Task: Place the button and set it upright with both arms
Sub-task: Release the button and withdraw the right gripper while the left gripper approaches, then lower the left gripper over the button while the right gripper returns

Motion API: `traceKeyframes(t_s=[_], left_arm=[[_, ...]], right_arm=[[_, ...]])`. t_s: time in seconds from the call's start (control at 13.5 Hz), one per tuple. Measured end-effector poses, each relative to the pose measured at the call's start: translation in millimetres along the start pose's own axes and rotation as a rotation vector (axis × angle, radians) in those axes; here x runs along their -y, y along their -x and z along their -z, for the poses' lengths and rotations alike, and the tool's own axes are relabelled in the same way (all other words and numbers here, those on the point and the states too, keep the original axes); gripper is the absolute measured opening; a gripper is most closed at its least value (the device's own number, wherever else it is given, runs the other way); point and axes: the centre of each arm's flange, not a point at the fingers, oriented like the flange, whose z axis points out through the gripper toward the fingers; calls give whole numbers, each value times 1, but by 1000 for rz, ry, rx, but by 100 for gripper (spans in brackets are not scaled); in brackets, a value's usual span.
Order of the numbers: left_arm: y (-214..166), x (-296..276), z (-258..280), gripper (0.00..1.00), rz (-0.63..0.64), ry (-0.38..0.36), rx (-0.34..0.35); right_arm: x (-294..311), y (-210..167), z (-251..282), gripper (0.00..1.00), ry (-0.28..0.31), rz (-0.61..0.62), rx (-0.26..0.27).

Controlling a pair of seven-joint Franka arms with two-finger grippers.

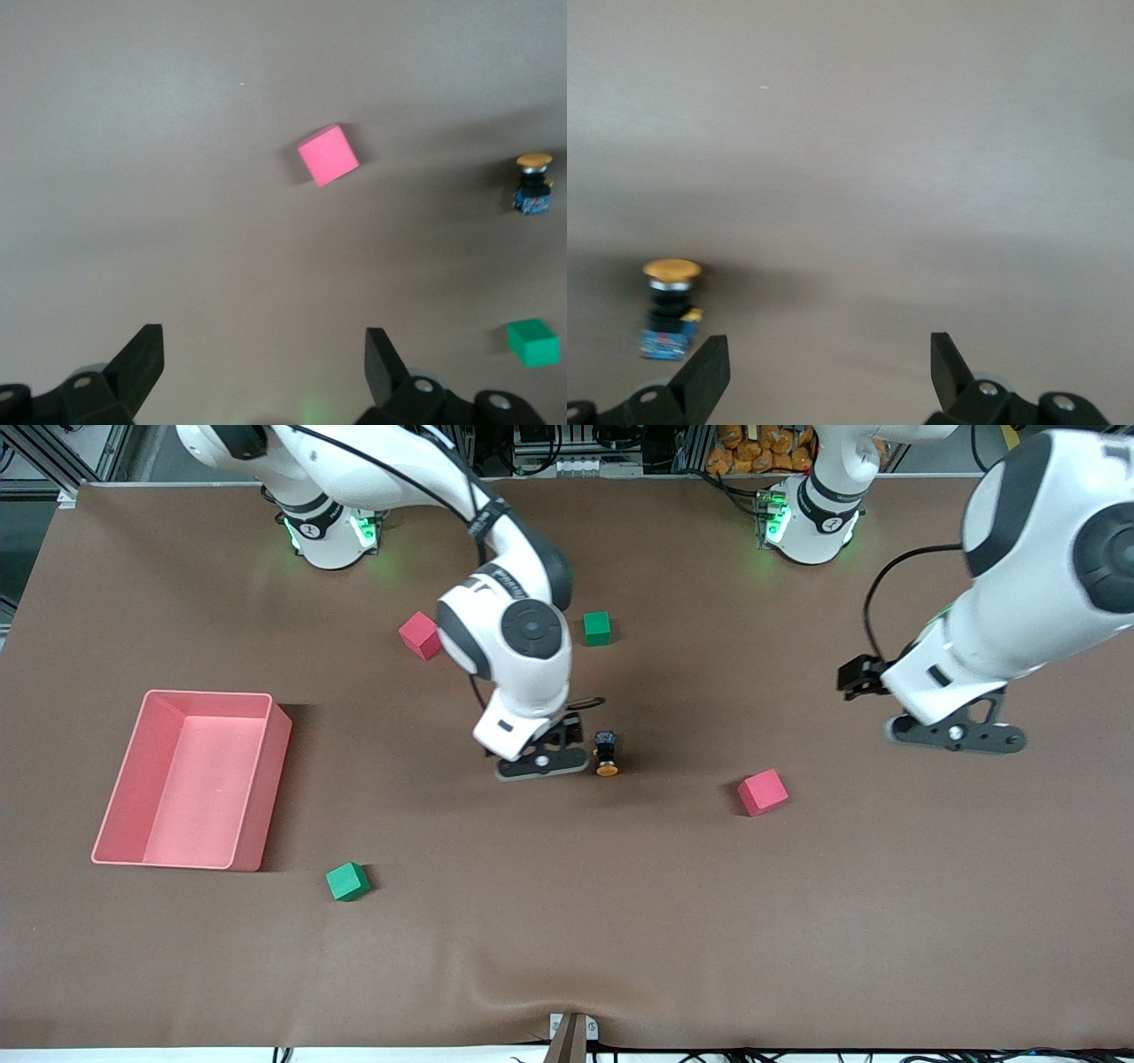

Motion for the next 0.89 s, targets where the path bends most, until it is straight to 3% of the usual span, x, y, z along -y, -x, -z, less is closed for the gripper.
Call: traceKeyframes(t_s=[0.59,0.89], left_arm=[[-38,-134,-91,100,113,55,30],[-50,-199,-133,100,161,95,51]], right_arm=[[-167,18,39,100,19,117,70],[-258,57,61,100,15,151,98]])
